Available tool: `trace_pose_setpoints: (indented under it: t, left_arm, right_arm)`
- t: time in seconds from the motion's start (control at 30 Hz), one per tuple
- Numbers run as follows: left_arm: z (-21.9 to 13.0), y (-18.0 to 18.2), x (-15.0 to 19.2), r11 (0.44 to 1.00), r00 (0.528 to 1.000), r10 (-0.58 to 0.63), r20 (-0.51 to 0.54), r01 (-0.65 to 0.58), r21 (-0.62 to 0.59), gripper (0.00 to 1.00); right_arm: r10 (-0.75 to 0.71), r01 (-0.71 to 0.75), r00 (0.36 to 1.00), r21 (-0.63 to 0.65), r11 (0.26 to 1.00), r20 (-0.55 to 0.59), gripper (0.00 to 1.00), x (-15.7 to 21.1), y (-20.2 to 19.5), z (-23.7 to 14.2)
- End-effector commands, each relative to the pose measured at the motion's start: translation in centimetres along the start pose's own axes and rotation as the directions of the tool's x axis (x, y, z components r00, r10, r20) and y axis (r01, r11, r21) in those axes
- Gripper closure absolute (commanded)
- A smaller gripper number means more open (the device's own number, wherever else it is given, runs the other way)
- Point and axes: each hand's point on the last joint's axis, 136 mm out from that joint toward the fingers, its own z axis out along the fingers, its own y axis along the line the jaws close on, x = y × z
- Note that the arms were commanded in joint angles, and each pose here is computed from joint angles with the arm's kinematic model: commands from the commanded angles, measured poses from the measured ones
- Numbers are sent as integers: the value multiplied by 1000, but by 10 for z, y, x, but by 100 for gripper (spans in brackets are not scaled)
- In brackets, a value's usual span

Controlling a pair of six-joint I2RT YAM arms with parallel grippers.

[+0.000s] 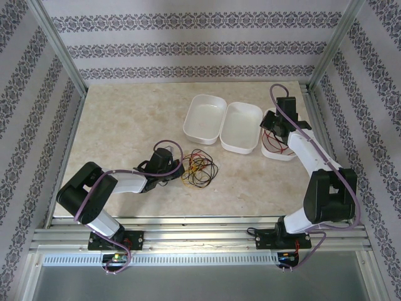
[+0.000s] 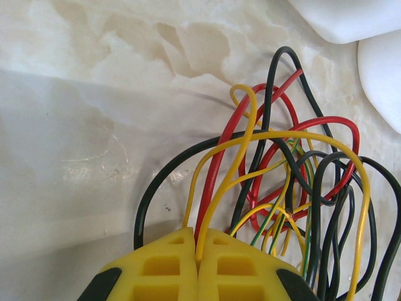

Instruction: Untangle the cables

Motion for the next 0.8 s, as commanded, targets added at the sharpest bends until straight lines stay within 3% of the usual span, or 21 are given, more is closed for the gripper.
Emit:
trace_pose_setpoints:
  t: [0.0,0.47,0.77]
  left_arm:
    - [-2,-9,-5,1000,1000,-5,18,5,26,100]
    - [1,-9,-3,999,1000,-9,13,9,33,100]
    - [4,-7,-1,999,1000,-11,8,11,39,100]
  right_arm:
    - [52,-52,999,-76,996,-11,100,-9,10,4]
    - [66,-89,991,-206,975,-117,100,-3,27,30]
    - [31,-50,993,-179,983,-110,100,3,32,33]
